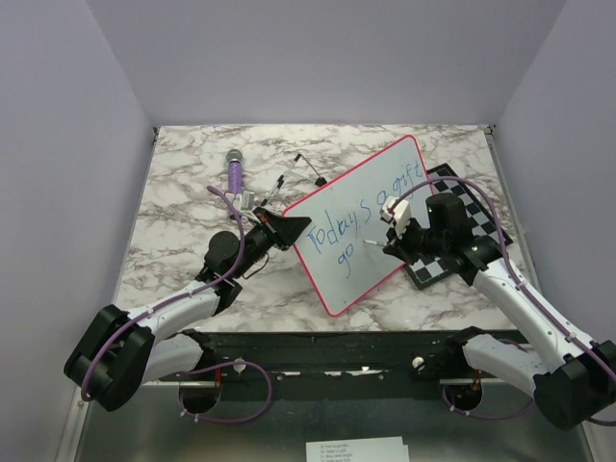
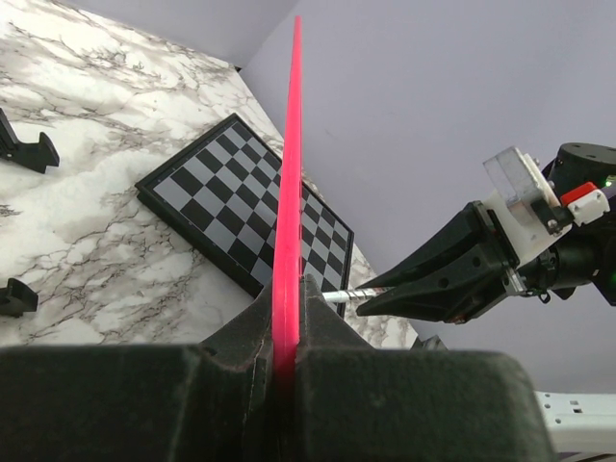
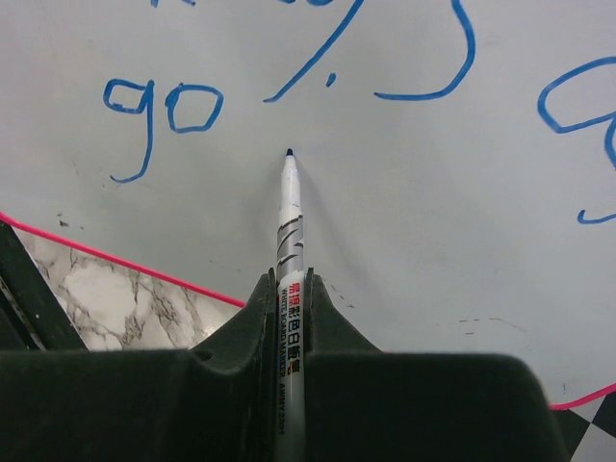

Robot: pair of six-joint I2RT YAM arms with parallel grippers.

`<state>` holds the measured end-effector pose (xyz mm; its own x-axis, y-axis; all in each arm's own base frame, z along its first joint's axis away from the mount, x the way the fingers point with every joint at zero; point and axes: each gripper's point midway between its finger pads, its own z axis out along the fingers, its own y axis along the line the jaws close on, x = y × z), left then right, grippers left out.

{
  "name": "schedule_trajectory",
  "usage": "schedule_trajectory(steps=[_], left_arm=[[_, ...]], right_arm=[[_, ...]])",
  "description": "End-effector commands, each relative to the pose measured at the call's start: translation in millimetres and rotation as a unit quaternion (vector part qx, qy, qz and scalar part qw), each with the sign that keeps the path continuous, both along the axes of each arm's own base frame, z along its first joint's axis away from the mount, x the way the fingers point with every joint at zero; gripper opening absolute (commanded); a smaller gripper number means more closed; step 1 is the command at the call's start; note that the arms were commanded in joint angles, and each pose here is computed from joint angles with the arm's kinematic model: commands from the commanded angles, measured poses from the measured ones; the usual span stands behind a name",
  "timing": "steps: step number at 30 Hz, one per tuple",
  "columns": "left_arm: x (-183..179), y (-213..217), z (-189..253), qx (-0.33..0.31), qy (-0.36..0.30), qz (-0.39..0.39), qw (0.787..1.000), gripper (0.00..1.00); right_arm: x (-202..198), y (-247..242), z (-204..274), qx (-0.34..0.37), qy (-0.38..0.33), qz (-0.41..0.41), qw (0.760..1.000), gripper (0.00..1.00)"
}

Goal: Write a sentence on the whiteboard

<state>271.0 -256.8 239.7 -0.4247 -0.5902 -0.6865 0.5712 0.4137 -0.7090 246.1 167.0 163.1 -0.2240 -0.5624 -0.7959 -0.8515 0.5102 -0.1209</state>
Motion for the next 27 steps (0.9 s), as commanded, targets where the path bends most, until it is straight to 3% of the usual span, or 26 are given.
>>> schedule_trajectory(steps=[1, 15, 27], left_arm=[[-5.0, 3.8, 48.8, -0.051, -0.07, 0.002, 0.996, 0.0], [-5.8, 4.2, 48.1, -0.051, -0.07, 0.002, 0.996, 0.0], [-5.7, 3.8, 46.8, -0.052, -0.069, 0.001, 0.996, 0.0]], right_arm=[[-13.9, -4.5, -13.1, -0.011, 0.022, 0.015, 1.0, 0.01], [17.0, 7.0, 37.5, 0.032, -0.043, -0.013, 0.998, 0.01], [24.8, 12.6, 27.4, 0.03, -0.023, -0.01, 0.999, 0.01]])
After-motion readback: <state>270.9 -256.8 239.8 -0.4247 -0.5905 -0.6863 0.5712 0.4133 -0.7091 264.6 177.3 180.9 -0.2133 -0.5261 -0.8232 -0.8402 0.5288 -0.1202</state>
